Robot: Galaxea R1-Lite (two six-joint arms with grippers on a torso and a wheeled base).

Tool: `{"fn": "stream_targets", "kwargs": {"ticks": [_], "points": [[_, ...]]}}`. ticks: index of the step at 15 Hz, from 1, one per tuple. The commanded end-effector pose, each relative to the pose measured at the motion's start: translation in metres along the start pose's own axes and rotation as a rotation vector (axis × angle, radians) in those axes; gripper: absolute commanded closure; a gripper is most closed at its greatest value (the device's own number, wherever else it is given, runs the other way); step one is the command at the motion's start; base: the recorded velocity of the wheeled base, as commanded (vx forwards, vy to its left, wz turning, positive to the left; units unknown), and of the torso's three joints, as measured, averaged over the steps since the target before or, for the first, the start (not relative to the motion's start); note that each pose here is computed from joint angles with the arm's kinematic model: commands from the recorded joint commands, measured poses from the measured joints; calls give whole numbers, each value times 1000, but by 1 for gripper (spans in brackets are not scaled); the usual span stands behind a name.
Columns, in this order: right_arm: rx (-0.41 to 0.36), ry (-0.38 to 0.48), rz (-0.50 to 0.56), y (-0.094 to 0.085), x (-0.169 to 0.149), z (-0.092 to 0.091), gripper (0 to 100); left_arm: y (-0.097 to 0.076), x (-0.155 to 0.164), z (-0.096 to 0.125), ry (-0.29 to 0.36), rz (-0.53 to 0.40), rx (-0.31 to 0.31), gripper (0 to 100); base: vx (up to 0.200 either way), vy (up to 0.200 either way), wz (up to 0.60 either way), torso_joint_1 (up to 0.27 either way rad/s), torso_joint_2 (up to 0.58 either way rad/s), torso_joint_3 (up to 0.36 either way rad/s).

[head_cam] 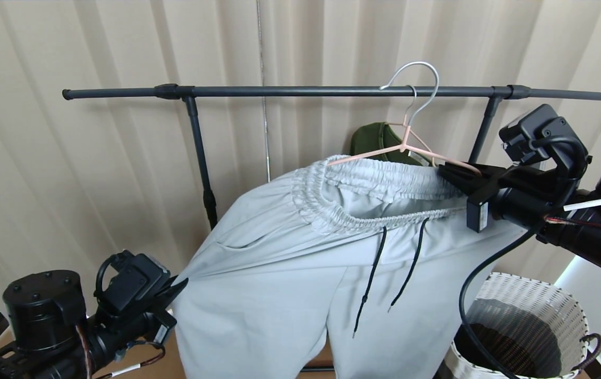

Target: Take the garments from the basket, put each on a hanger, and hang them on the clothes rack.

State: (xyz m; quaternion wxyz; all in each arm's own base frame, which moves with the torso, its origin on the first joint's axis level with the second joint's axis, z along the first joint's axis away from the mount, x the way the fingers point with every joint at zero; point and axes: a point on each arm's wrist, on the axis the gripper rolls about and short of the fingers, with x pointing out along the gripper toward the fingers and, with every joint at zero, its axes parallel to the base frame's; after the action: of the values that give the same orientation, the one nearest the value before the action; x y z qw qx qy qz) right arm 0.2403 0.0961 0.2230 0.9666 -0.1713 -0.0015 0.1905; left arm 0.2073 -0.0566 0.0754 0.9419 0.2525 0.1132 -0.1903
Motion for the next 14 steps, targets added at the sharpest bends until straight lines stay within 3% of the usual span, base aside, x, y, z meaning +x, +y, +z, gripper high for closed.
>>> {"fn": "stream_targets", "kwargs": {"ticks": [1, 2, 3, 6, 10, 14], "points": [[0, -1, 0, 0, 0, 0, 100, -3, 0, 1, -6, -13, 6, 100, 0, 0, 0, 0, 0, 0], [0, -4, 0, 0, 0, 1, 100, -8, -1, 2, -10, -34, 14, 100, 0, 0, 0, 0, 0, 0], [0, -6, 0, 0, 0, 2, 100, -12, -2, 4, -15, -52, 18, 0, 0, 0, 0, 0, 0, 0], [0, -8, -3, 0, 0, 3, 100, -18, -3, 8, -38, -77, 26, 0, 0, 0, 0, 0, 0, 0], [-2, 72, -5, -1, -8, 1, 100, -21, -16, 14, -162, -112, 29, 0, 0, 0, 0, 0, 0, 0], [-4, 141, -67, -2, -18, 0, 100, -8, -36, 31, -271, -34, 10, 0, 0, 0, 0, 0, 0, 0]]}}
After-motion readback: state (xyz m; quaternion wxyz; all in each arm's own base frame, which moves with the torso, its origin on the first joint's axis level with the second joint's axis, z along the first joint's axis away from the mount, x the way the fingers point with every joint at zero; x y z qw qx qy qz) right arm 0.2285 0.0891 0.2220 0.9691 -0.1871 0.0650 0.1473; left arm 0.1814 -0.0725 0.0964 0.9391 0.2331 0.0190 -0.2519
